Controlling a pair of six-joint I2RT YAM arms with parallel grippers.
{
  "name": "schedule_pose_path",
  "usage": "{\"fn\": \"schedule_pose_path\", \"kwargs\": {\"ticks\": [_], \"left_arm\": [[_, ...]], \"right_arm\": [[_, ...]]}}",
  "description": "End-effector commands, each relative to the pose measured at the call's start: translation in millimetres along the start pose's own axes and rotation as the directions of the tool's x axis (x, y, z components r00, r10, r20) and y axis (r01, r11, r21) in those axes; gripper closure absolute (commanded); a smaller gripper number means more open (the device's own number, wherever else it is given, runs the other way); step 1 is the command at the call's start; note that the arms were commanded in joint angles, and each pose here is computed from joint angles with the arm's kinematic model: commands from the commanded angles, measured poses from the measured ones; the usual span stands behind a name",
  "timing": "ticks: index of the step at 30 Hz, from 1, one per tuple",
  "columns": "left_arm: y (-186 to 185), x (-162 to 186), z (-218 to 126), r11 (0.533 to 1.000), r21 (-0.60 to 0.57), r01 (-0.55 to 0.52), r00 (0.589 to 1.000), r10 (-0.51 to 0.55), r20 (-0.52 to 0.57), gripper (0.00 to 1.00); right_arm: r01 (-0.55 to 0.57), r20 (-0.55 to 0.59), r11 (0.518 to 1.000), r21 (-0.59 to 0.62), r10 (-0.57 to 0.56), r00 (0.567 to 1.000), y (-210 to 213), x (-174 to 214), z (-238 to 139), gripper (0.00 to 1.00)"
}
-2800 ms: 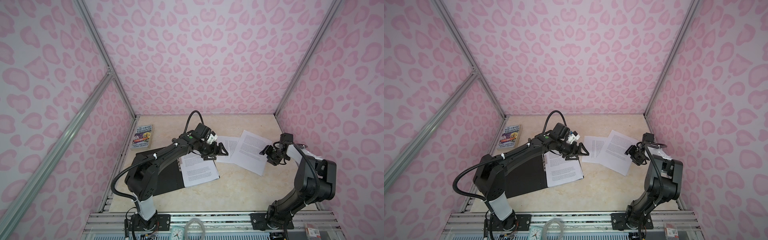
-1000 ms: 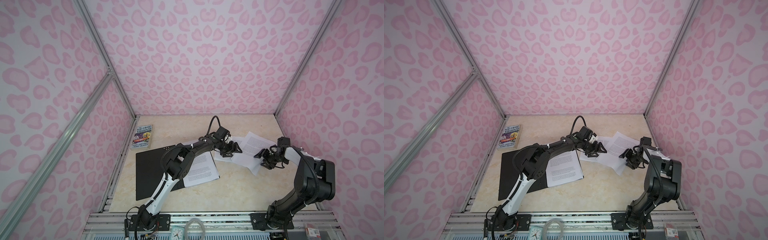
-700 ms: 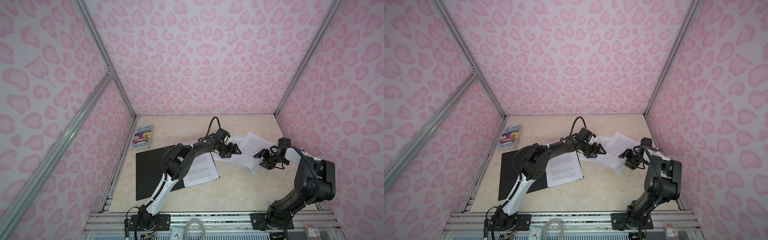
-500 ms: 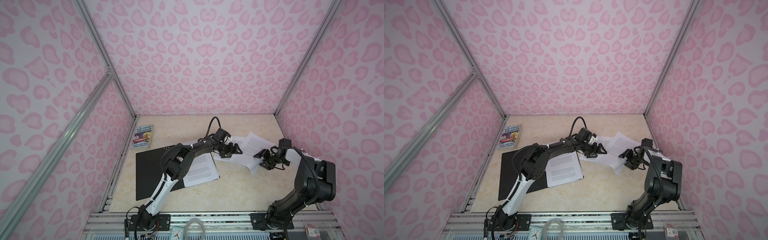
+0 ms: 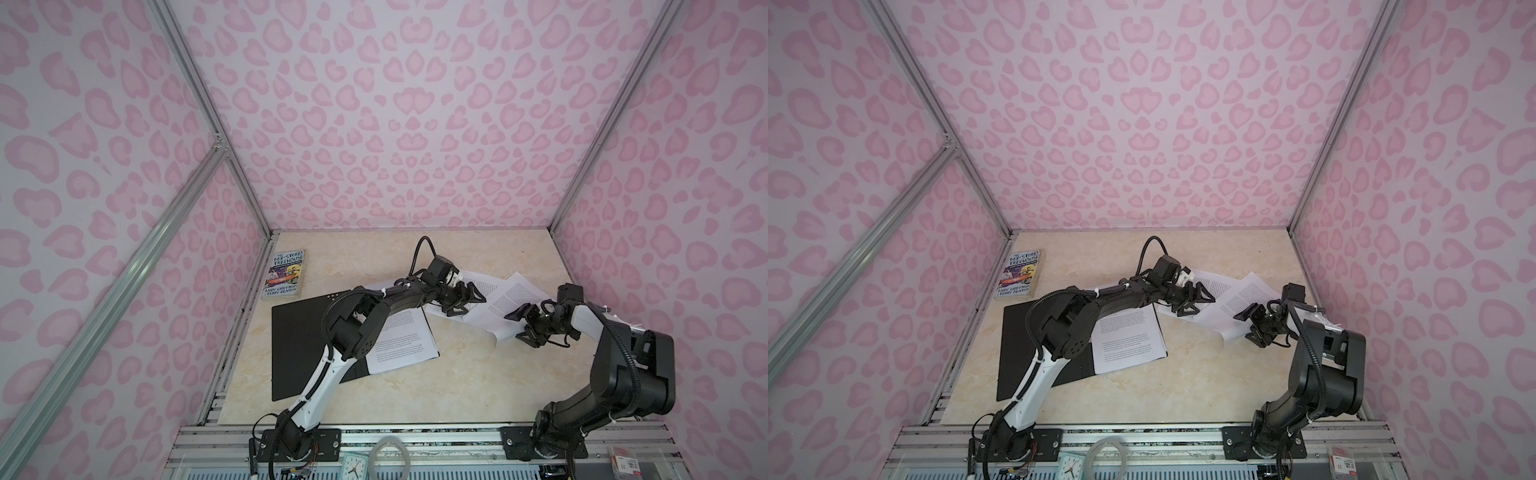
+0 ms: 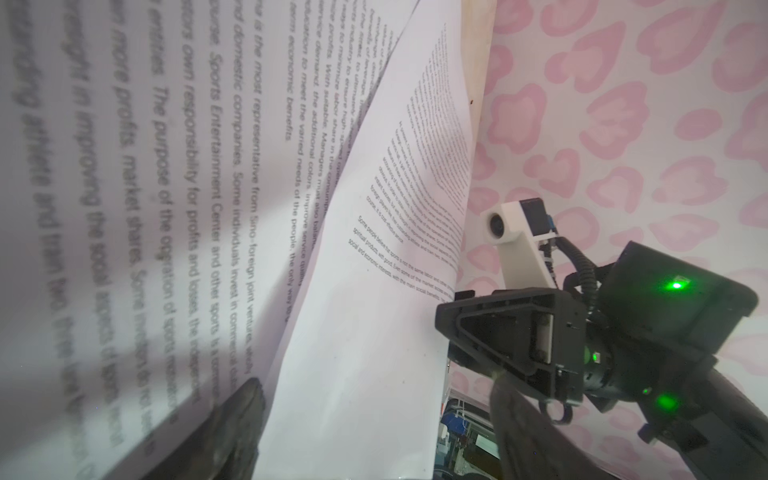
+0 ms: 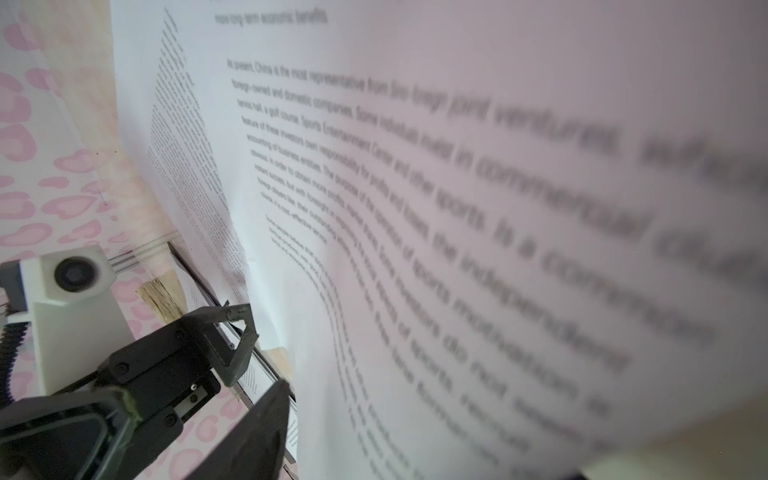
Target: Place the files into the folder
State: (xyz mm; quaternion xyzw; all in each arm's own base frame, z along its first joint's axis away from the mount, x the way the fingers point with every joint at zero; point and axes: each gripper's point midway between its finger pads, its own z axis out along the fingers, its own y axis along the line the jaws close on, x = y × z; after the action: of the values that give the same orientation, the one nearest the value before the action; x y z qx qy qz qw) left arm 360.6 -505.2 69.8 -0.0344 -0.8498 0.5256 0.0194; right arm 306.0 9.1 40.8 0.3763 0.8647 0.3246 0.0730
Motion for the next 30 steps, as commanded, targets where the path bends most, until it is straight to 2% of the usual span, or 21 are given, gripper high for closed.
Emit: {"fn": "schedule_pose_path", "kwargs": {"ticks": [1,4,8,15,21,30], "left_arm": [[-50.1,-6.8,-14.8,0.987,0.153,-0.040,0.999,0.036,0.025,0.13],[-51.8,-6.0,-16.4,0.984,0.175,-0.034,0.999,0.030,0.026,0.11],[-42.0,-5.2,-14.7,0.989,0.148,-0.026,1.000,0.023,0.018,0.13],[-3.1,8.6,-14.3,0.997,-0.028,-0.074,0.997,0.074,-0.011,0.15],[5.5,13.5,-11.7,0.989,-0.083,-0.124,0.992,0.122,-0.031,0.19],[12.0,13.6,-4.4,0.981,-0.139,-0.137,0.990,0.131,-0.054,0.40]], "right_arm": [[-0.008,-0.016,0.999,-0.031,0.007,1.000,7.3,5.7,0.3,0.27],[-0.009,-0.030,0.999,-0.050,0.008,1.000,11.2,11.2,2.5,0.26],[-0.007,-0.036,0.999,-0.038,0.006,0.999,7.5,15.5,4.4,0.26],[-0.017,-0.061,1.000,-0.024,0.016,0.998,3.9,18.6,7.9,0.27],[-0.016,-0.074,1.000,-0.019,0.014,0.997,3.4,20.7,10.8,0.27],[-0.010,-0.071,1.000,-0.024,0.008,0.997,5.7,19.2,9.8,0.27]]}}
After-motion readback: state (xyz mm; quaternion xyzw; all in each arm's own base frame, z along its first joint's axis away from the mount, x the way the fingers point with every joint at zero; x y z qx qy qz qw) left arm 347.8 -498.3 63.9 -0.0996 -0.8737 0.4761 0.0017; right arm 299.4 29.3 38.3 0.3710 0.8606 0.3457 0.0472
